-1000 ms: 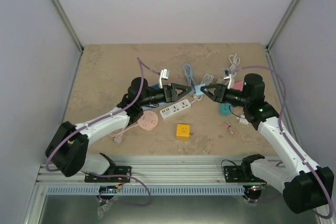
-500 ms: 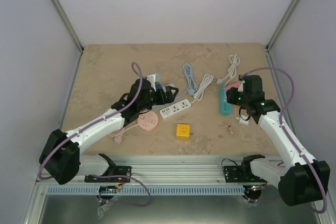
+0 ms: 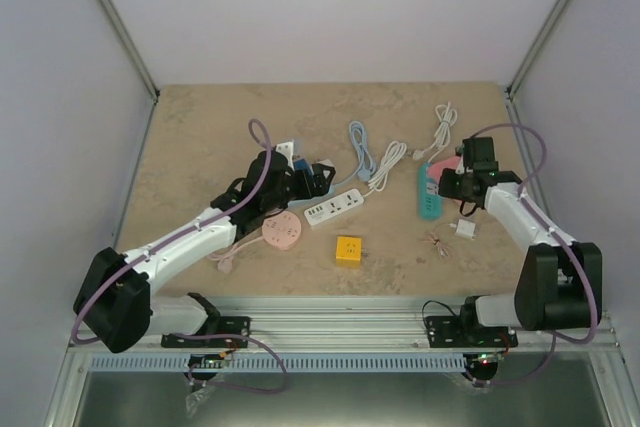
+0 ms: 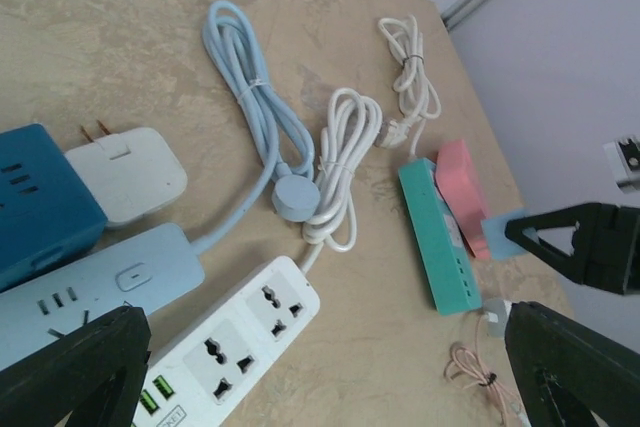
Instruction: Insert the plug
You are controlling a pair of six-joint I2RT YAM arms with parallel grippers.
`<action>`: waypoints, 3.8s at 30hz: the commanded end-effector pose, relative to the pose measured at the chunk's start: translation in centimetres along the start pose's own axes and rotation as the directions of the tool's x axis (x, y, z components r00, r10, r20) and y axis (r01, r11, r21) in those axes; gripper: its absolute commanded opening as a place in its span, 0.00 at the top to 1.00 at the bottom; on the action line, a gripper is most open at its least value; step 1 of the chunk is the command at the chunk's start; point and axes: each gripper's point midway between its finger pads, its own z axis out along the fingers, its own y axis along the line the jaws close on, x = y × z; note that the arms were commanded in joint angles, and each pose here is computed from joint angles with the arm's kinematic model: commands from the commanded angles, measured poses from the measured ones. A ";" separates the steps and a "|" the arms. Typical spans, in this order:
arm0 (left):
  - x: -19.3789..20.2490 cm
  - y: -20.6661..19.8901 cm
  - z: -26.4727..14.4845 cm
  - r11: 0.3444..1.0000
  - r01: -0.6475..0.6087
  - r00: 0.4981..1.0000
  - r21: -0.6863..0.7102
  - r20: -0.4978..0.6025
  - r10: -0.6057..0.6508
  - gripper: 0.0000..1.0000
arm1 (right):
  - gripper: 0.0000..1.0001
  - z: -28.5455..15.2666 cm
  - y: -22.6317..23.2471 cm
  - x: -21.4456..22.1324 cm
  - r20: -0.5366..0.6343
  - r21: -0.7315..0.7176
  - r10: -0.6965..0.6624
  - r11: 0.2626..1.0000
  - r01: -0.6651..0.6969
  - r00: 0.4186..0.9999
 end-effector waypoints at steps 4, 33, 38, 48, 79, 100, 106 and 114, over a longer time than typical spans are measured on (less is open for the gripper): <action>0.5 -2.6 0.8 0.993 -0.035 0.996 0.113 -0.076 0.044 0.00 | 1.00 -0.2 0.0 -2.9 0.053 -0.056 -0.034 0.998 0.037 0.998; 6.5 -7.3 12.2 0.990 -0.057 0.940 0.128 -0.328 0.096 0.05 | 1.00 5.2 -5.4 -9.7 -0.009 -0.153 -0.022 0.988 0.021 1.000; 7.4 -8.1 14.5 0.992 -0.038 0.931 0.124 -0.356 0.081 0.08 | 0.99 5.1 -5.2 -11.2 -0.003 -0.202 -0.033 0.979 0.032 0.999; 7.3 -9.2 19.0 0.992 0.046 0.950 0.116 -0.312 -0.008 0.15 | 1.00 5.7 -6.2 -9.9 -0.064 -0.199 -0.020 0.980 0.007 0.998; 11.5 -9.1 26.1 0.987 0.150 0.909 0.062 -0.402 -0.113 0.28 | 1.00 6.7 -5.6 -9.6 -0.035 -0.319 0.010 0.948 -0.021 0.999; 13.0 -9.8 27.4 0.982 0.153 0.899 0.106 -0.429 -0.094 0.34 | 1.00 7.8 -7.0 -8.9 -0.062 -0.275 0.024 0.961 -0.040 0.998; 13.3 -9.4 27.7 0.983 0.159 0.895 0.091 -0.433 -0.105 0.36 | 1.00 7.9 -6.7 -9.0 -0.060 -0.296 0.022 0.954 -0.038 0.998; 13.5 -9.6 28.0 0.983 0.157 0.890 0.096 -0.445 -0.099 0.44 | 1.00 8.7 -6.8 -7.1 -0.118 -0.251 -0.006 0.968 -0.024 0.993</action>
